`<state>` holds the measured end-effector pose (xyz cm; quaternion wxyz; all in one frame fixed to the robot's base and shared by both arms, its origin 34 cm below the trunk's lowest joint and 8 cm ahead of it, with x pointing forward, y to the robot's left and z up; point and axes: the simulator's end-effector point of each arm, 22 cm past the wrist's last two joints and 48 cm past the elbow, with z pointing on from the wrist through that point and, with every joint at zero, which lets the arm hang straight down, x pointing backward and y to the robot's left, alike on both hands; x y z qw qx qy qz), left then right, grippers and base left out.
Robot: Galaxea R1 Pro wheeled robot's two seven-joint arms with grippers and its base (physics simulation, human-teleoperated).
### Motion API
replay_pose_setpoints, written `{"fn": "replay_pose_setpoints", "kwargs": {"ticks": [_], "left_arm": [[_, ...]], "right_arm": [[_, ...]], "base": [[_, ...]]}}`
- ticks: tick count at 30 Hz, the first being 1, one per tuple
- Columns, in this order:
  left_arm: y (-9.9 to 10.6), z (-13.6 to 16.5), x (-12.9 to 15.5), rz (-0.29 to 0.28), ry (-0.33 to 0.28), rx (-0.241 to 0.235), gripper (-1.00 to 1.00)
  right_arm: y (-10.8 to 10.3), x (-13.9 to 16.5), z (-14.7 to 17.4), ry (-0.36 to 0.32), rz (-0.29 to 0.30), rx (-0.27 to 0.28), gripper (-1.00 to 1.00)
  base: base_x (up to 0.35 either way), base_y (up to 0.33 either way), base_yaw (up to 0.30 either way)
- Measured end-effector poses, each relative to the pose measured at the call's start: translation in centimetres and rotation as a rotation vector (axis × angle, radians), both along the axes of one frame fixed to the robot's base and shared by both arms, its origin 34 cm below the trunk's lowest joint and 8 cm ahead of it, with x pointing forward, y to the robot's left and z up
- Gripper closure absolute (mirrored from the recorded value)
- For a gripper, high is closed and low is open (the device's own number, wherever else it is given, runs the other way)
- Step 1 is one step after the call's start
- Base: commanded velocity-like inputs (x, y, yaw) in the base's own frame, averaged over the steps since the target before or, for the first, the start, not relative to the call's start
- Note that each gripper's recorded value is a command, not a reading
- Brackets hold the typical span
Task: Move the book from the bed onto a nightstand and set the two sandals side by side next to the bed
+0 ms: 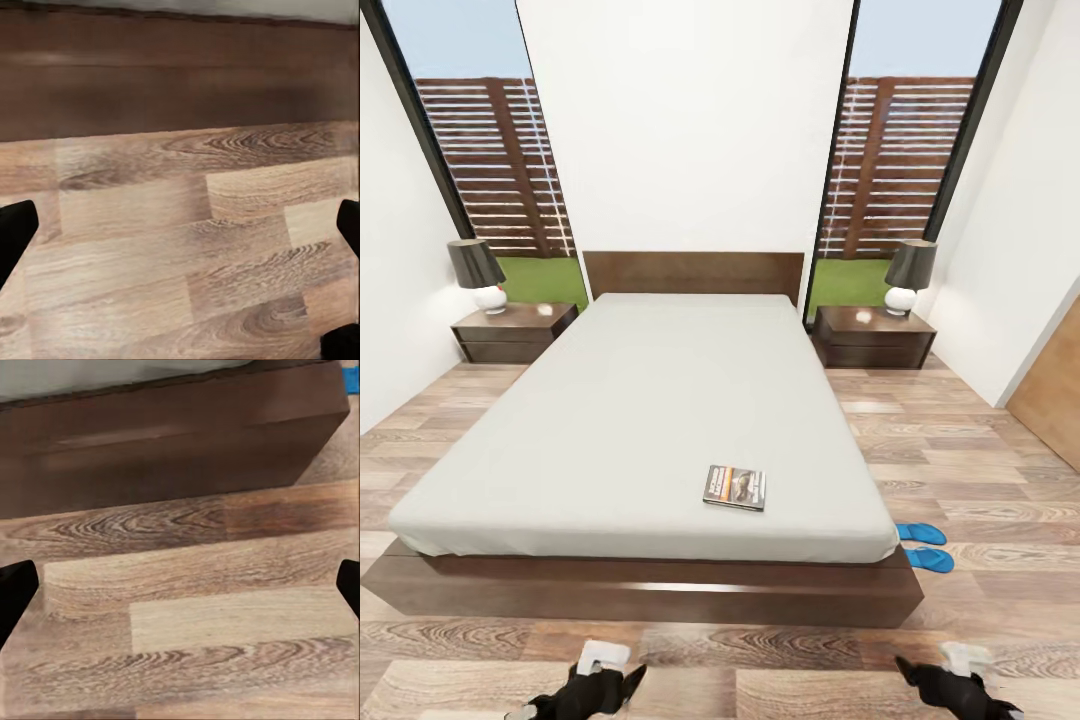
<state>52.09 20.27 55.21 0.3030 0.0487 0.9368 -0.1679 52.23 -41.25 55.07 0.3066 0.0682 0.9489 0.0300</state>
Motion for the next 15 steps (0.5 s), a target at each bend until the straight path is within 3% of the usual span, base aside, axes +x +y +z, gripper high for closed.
{"fn": "replay_pose_setpoints", "kwargs": {"ticks": [3, 5, 9, 12, 15], "left_arm": [[-0.8, 4.0, 4.9, -0.013, -0.055, -0.016, -1.0], [-2.1, 8.0, 8.2, -0.036, -0.104, -0.054, -1.0], [-4.4, 12.1, 10.0, -0.077, -0.15, -0.166, -1.0], [-6.0, 15.1, 11.0, -0.094, -0.172, -0.265, -1.0], [-6.9, 17.7, 11.9, -0.106, -0.19, -0.31, -1.0]], "right_arm": [[-0.6, 3.0, 2.0, -0.011, 0.015, 0.024, -1.0], [-1.3, 4.6, 3.5, 0.001, 0.03, 0.036, -1.0], [-1.4, 7.5, 6.2, -0.041, 0.06, 0.046, -1.0], [-0.8, 9.4, 8.3, -0.053, 0.03, 0.113, -1.0], [-0.9, 10.3, 10.4, -0.011, -0.037, 0.221, -1.0]], "base": [[0.0, 0.0, 0.0], [0.0, 0.0, 0.0], [0.0, 0.0, 0.0], [0.0, 0.0, 0.0], [0.0, 0.0, 0.0]]}}
